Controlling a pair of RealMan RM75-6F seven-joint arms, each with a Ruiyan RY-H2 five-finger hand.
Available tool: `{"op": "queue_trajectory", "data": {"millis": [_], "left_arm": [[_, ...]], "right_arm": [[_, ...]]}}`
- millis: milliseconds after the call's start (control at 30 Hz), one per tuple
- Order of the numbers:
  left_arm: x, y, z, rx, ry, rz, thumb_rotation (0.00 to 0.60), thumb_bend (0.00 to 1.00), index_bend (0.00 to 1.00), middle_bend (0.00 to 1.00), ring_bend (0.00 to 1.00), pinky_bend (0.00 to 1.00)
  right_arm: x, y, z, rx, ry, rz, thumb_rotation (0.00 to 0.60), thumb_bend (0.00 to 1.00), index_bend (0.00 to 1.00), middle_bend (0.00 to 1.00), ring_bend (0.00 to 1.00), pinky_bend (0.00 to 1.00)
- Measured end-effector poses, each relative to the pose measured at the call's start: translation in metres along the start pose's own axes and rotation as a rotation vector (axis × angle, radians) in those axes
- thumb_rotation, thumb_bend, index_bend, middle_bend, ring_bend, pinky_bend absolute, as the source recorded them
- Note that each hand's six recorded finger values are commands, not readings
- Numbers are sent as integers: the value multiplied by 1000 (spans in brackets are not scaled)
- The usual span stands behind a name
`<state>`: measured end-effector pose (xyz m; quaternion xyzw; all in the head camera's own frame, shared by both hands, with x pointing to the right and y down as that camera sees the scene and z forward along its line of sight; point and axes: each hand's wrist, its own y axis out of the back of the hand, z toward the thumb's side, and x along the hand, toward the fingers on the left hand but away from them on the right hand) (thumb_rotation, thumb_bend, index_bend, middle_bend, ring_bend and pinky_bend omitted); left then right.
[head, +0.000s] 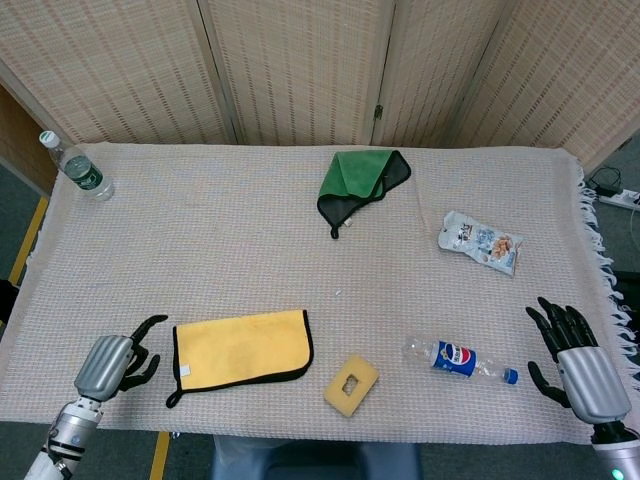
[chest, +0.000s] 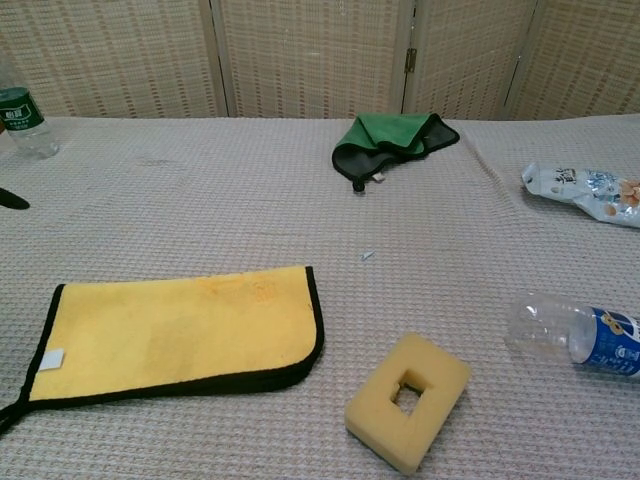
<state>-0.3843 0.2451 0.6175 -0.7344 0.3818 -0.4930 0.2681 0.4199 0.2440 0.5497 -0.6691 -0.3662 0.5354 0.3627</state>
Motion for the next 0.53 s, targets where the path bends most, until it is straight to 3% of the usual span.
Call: {"op": "queue_trajectory", "data": {"millis": [33, 67, 167, 267, 333, 400, 533], "left_arm": [[-3, 7, -3, 23, 5, 29, 600, 469, 199, 642, 640, 690], [-7, 18, -6, 54, 14, 72, 600, 454, 190, 470, 449, 471], [-23, 42, -19, 149, 61, 201, 600, 429, 148, 154, 96, 74], [-46, 62, -39, 283, 170, 327, 600, 420, 112, 36, 0, 0], [-62, 66, -51, 352, 251, 357, 600, 408, 81, 9, 0, 0], [-71, 67, -58, 384, 299, 347, 600, 404, 69, 0, 0, 0], [-74, 62, -59, 339, 301, 281, 600, 403, 68, 0, 0, 0]], "right_arm": [[0, 1, 0, 3, -1, -7, 600, 490, 0, 0, 0, 0], [-1, 1, 0, 6, -2, -11, 600, 490, 0, 0, 0, 0], [-1, 1, 0, 25, -7, -24, 600, 490, 0, 0, 0, 0], [-2, 0, 2, 39, -10, -32, 600, 490, 0, 0, 0, 0], [-3, -1, 2, 52, -11, -35, 600, 490, 0, 0, 0, 0], [-4, -2, 4, 57, -12, -34, 600, 490, 0, 0, 0, 0], [-5, -1, 8, 68, -5, -45, 600, 490, 0, 0, 0, 0]]}}
